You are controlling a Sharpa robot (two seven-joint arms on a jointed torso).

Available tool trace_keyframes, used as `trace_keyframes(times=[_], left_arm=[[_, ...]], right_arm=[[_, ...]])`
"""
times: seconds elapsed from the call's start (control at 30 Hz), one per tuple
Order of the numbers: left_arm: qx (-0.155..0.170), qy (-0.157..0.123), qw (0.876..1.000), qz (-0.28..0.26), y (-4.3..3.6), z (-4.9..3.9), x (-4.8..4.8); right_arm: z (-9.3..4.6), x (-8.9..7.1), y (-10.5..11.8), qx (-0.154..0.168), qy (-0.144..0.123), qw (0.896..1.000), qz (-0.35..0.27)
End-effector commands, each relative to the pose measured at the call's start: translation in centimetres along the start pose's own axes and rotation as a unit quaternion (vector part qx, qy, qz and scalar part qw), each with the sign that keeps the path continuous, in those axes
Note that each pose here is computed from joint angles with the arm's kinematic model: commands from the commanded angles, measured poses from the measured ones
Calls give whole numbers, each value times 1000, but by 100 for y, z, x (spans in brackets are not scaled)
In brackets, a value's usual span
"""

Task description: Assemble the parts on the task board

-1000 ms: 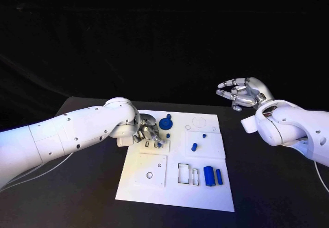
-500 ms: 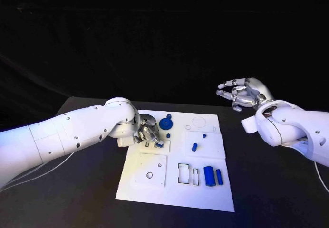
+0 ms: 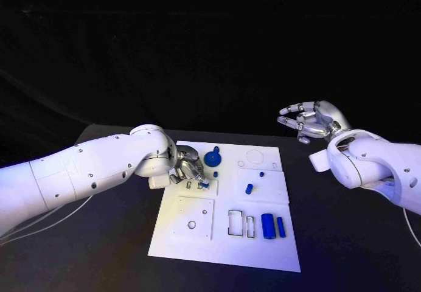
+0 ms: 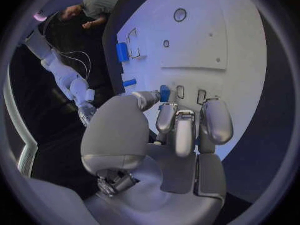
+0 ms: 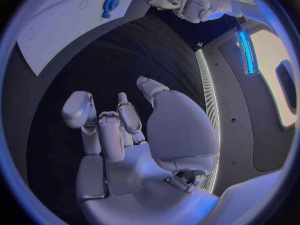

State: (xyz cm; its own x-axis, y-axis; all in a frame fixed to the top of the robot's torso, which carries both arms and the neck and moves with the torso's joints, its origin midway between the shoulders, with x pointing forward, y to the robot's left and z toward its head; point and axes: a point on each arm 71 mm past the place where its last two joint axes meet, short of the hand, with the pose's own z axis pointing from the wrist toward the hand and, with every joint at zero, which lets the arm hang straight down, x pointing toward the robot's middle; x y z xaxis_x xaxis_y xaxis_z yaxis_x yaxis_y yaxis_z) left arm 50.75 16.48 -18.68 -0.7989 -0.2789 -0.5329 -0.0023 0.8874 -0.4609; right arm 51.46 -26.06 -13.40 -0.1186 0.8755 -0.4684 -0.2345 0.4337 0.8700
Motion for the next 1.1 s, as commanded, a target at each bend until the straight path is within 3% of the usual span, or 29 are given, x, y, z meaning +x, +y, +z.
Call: trace_keyframes(times=[0.03,0.47,1.1], left_arm=[[15,-16,1000,-21,-22,-34,-9],[18,-74,997,-9,14,-130,-27],[-4,-83,995,47,74,-34,53]], right_arm=[[-4,11,-1,-4,7,1000,-1],[-17,-2,-27,-2,6,1000,-1],[-31,7,-62,1,7,1000,-1]])
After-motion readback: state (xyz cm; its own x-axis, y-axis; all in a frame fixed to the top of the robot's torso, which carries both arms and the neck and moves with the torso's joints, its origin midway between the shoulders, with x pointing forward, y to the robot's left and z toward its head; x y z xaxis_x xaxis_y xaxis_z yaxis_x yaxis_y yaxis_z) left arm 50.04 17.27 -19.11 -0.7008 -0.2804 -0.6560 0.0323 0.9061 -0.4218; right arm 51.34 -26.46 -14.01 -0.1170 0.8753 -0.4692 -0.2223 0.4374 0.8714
